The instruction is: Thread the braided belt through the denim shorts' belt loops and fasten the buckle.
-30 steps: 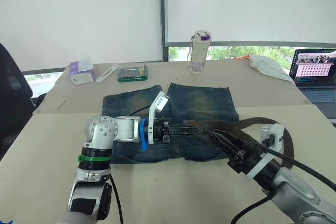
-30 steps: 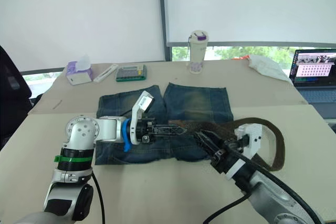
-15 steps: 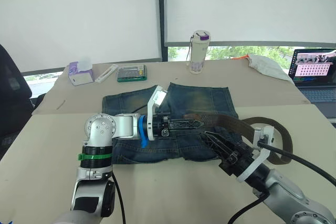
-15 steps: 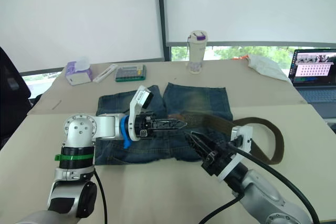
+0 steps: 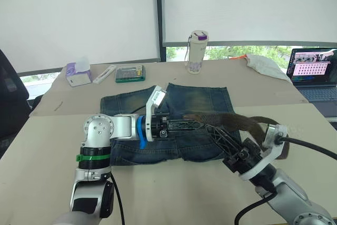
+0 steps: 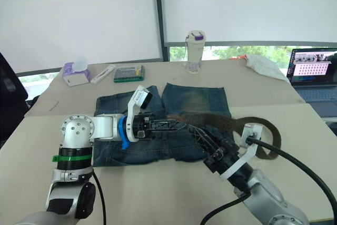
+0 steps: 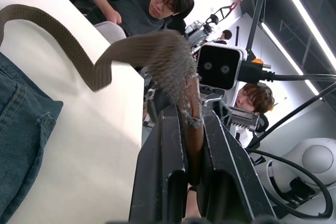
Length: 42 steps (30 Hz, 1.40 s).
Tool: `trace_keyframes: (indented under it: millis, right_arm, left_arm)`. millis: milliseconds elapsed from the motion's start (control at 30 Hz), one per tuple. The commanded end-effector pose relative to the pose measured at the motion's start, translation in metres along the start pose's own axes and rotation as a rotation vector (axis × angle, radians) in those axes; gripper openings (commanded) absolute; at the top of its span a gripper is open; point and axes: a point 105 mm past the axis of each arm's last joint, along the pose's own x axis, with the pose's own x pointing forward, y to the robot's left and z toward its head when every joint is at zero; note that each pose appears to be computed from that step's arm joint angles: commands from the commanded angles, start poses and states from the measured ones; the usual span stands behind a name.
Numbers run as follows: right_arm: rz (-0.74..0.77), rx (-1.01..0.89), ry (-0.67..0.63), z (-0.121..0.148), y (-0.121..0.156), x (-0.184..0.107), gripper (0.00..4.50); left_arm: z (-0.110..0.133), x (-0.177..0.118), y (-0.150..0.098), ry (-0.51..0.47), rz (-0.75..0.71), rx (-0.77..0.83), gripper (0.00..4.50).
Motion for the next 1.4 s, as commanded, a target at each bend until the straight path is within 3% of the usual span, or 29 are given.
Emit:
trace_keyframes:
  millis: [33, 300, 500, 867, 900, 1033, 1133, 1333, 1400]
  right_arm:
    - [0.071, -0.019, -0.112, 0.023, 0.017, 0.000, 1.83]
    - [0.036, -0.041, -0.108, 0.025, 0.012, 0.002, 1.83]
    - [0.007, -0.092, -0.053, 0.020, 0.010, 0.005, 0.03]
    - [-0.026, -0.141, 0.072, 0.006, 0.005, 0.001, 0.03]
    - [-0.018, -0.140, 0.071, 0.006, 0.005, 0.001, 0.83]
    - [-0.025, -0.159, 0.074, 0.008, 0.004, 0.001, 2.11]
    - [-0.032, -0.165, 0.069, 0.010, 0.002, 0.001, 2.11]
    - [-0.042, -0.182, 0.073, 0.013, 0.000, -0.002, 0.14]
    - [-0.041, -0.192, 0.082, 0.013, -0.001, -0.002, 0.04]
  left_arm:
    - [-0.001, -0.001, -0.005, 0.007, -0.021, 0.009, 0.00]
    - [-0.007, 0.000, -0.003, 0.025, -0.007, 0.017, 0.00]
    - [-0.006, 0.002, -0.002, 0.018, 0.000, 0.028, 0.00]
    - [-0.007, 0.004, -0.003, 0.013, 0.005, 0.046, 0.00]
    - [-0.007, 0.004, -0.003, 0.014, 0.006, 0.047, 0.00]
    - [-0.007, 0.004, -0.002, 0.012, 0.006, 0.051, 0.00]
    - [-0.007, 0.004, -0.002, 0.011, 0.007, 0.054, 0.00]
    - [-0.007, 0.004, -0.002, 0.011, 0.006, 0.057, 0.00]
    - [-0.007, 0.004, -0.002, 0.013, 0.007, 0.059, 0.00]
